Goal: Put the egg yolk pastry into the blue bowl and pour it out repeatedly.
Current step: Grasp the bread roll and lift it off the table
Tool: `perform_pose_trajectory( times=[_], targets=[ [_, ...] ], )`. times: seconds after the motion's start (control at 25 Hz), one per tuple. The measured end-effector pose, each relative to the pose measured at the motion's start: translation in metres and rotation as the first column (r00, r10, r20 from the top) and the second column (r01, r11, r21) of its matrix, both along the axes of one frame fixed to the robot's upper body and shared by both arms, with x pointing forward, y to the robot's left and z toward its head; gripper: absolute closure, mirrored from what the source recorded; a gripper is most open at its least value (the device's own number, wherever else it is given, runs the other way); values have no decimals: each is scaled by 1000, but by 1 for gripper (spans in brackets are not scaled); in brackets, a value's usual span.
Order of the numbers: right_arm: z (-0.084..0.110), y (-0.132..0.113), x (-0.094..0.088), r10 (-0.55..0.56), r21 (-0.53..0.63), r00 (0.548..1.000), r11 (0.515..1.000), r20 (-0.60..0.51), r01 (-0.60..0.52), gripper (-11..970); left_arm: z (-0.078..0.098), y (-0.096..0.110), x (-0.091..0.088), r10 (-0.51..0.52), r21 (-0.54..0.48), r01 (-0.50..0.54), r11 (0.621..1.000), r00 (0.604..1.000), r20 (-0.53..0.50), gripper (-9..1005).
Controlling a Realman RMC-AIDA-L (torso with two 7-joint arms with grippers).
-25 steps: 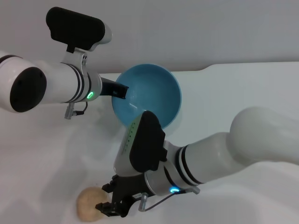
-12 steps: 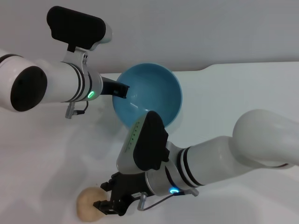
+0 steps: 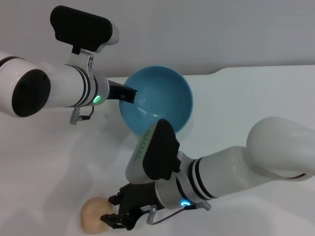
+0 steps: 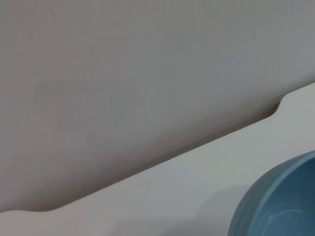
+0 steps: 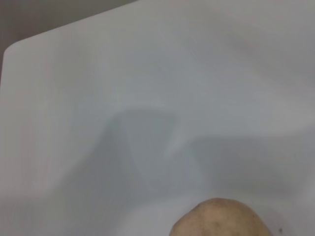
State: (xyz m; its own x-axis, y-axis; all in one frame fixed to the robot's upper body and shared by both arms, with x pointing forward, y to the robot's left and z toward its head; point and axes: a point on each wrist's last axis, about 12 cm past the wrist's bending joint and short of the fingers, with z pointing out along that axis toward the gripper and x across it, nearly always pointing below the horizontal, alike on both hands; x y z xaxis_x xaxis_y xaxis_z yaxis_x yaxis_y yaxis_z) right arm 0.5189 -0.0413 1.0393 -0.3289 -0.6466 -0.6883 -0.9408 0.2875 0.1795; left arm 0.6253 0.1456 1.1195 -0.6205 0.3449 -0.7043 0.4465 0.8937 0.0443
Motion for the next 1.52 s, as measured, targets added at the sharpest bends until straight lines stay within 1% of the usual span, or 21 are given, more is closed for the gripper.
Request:
perform_pose_trajectory(
  times=[0.36, 0.6, 0.76, 1.2, 1.52],
  targets=[
    [-5, -4, 0, -19, -11, 1000, 1000, -23, 19, 637, -1, -1, -1, -5, 2, 5, 1000, 1000, -3, 991],
    [-7, -6, 3, -38, -10, 999, 999, -14, 38, 667, -1, -2, -2, -9, 2, 9, 1000, 1000, -3, 991],
    [-6, -6, 3, -32, -10, 999, 999, -3, 31, 687, -1, -3, -2, -10, 1, 10, 1000, 1000, -3, 991],
    [-5, -6, 5, -15, -7, 1000, 1000, 23, 15, 781, -1, -2, -3, -8, -5, 8, 1000, 1000, -3, 990],
    [-5, -5, 6, -2, -12, 999, 1000, 36, 2, 912, -1, -1, -3, -7, -1, 7, 1000, 1000, -1, 991]
  ],
)
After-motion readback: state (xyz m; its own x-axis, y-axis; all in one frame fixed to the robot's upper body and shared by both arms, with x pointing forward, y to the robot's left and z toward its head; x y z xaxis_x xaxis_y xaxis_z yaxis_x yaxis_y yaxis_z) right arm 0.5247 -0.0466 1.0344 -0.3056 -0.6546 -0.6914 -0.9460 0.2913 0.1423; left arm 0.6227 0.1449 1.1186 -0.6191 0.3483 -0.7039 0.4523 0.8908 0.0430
